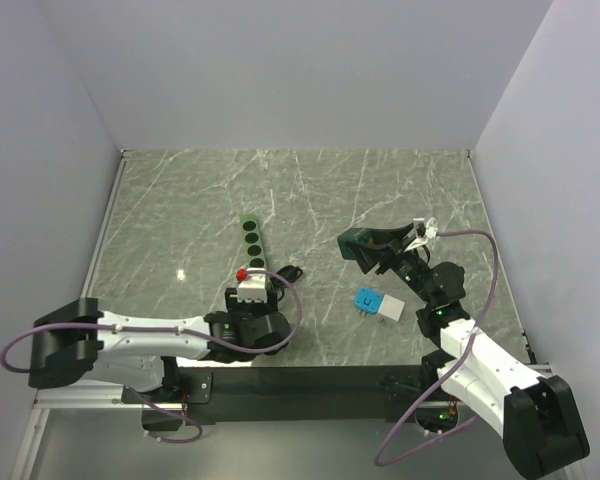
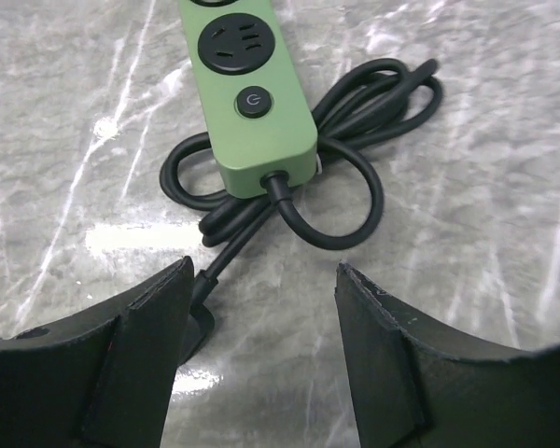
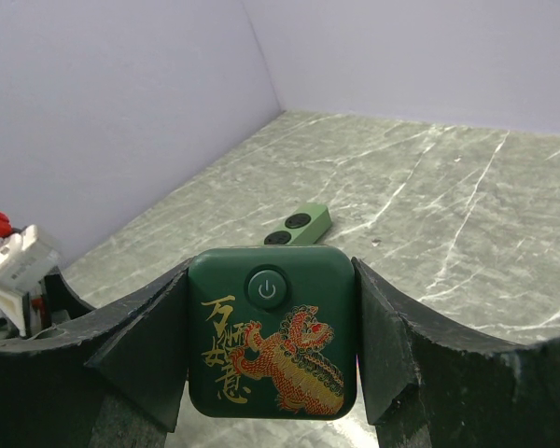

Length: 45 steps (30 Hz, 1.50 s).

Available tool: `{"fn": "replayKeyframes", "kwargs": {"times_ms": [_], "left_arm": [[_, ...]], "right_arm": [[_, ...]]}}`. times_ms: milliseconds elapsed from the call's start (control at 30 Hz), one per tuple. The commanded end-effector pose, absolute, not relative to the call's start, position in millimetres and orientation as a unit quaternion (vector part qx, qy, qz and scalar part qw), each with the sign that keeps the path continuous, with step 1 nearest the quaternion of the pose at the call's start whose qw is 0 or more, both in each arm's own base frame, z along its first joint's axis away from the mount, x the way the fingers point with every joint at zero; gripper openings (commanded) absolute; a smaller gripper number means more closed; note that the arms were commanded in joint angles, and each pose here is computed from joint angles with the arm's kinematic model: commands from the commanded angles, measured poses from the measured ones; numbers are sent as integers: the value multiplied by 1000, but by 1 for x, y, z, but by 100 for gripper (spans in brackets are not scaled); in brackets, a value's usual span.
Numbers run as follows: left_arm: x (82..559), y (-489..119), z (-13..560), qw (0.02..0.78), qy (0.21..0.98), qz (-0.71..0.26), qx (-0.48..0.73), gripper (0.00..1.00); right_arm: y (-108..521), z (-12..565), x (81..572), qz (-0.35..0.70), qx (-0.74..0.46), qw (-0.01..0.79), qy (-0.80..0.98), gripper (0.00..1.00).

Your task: Insert the plug

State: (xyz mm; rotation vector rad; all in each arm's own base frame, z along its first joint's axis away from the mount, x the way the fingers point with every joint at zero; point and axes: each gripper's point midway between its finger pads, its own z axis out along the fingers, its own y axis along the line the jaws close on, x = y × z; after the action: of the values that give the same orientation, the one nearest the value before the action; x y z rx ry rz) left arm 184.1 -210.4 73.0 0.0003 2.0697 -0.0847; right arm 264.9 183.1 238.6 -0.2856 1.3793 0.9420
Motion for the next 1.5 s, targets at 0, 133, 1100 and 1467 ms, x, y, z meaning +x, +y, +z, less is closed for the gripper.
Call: {"fn": "replayKeyframes", "kwargs": {"times_ms": [0,133,1100,1467], "left_arm": [[183,-224,88,516,852,-89,5,68],[182,-210,78,509,860,-50,-3,68],[209,-196,36,494,868,7,-43,66],[212,-222,9,456,890,14,-7,41]], "right_arm": [[183,275,260,419,-139,698,564,0],[183,278,257,421,-141,699,561,0],[184,281,250,421,-150,703,554,0],[183,280,252,415,-147,704,557,0]]}}
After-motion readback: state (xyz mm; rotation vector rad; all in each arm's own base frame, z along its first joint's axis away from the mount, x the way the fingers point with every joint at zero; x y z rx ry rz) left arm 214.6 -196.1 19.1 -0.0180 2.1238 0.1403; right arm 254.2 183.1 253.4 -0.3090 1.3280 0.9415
